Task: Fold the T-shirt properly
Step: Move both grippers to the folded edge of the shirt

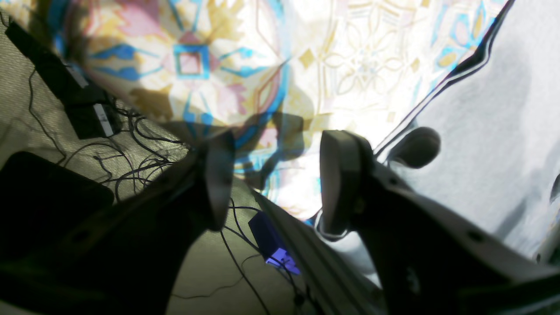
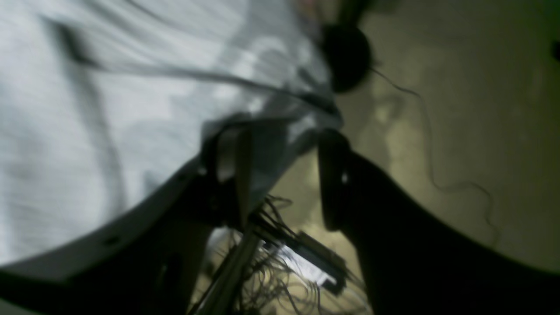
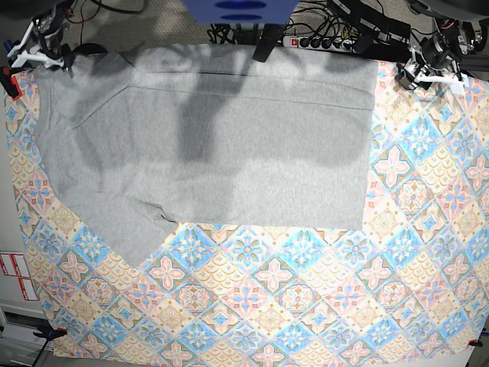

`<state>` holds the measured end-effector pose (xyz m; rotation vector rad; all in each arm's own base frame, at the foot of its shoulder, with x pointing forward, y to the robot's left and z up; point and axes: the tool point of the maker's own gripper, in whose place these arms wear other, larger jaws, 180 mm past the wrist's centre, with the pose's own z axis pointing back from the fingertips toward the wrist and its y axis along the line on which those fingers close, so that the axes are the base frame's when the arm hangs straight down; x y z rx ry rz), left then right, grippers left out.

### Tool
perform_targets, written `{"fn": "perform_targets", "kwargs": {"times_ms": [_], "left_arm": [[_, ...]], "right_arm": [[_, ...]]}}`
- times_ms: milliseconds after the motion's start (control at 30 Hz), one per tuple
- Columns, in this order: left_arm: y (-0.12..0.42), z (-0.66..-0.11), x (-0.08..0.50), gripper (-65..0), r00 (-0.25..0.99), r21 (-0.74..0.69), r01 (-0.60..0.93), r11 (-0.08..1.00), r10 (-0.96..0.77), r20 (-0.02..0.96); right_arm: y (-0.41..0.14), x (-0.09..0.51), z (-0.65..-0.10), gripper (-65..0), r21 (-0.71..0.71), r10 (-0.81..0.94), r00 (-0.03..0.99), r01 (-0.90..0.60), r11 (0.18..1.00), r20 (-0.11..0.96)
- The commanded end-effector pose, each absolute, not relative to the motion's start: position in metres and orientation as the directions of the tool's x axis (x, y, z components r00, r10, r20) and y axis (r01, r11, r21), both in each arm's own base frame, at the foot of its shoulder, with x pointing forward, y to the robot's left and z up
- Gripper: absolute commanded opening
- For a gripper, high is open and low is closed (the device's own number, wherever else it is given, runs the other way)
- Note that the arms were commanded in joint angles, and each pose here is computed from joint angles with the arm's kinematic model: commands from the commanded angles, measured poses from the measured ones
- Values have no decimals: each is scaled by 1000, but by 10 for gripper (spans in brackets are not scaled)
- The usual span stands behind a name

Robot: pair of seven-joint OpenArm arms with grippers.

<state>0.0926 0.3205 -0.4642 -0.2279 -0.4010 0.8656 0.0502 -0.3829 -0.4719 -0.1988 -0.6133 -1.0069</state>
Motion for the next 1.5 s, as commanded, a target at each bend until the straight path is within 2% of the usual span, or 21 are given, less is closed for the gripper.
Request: {"fn": "perform_targets", "kwargs": {"times_ms": [0, 367, 567, 633, 833, 1100, 1300, 1367, 1467], "left_arm": [[330, -454, 97, -313, 586, -333, -679, 654, 757, 290], [323, -440, 122, -309, 591, -370, -632, 681, 732, 338], [322, -431, 141, -307, 580, -395, -610, 688, 726, 369], [322, -427, 151, -307, 573, -408, -597, 690, 724, 385], [324, -412, 186, -307, 541, -451, -560, 695, 719, 436], [317, -383, 246, -307, 499, -532, -482, 696, 717, 486], [289, -361, 299, -307, 529, -558, -371, 742, 663, 530], [284, -354, 316, -307, 537, -525, -343, 779, 622, 571], [275, -358, 338, -307, 537, -514, -348, 784, 616, 577]], "right_arm": [[-396, 50, -459, -404, 97, -697, 386, 832, 545, 604], [-394, 65, -455, -386, 121, -691, 378, 821, 558, 617], [-395, 82, -453, -224, 151, -691, 354, 817, 556, 630], [-395, 86, -451, -192, 158, -690, 348, 816, 557, 634], [-401, 109, -442, -205, 192, -678, 307, 808, 556, 668], [-420, 135, -411, -204, 57, -504, 353, 774, 630, 788], [-420, 162, -402, -201, 50, -466, 348, 756, 652, 813], [-410, 186, -400, -201, 81, -463, 339, 731, 678, 819], [-395, 218, -396, -203, 85, -426, 369, 665, 742, 826]]}}
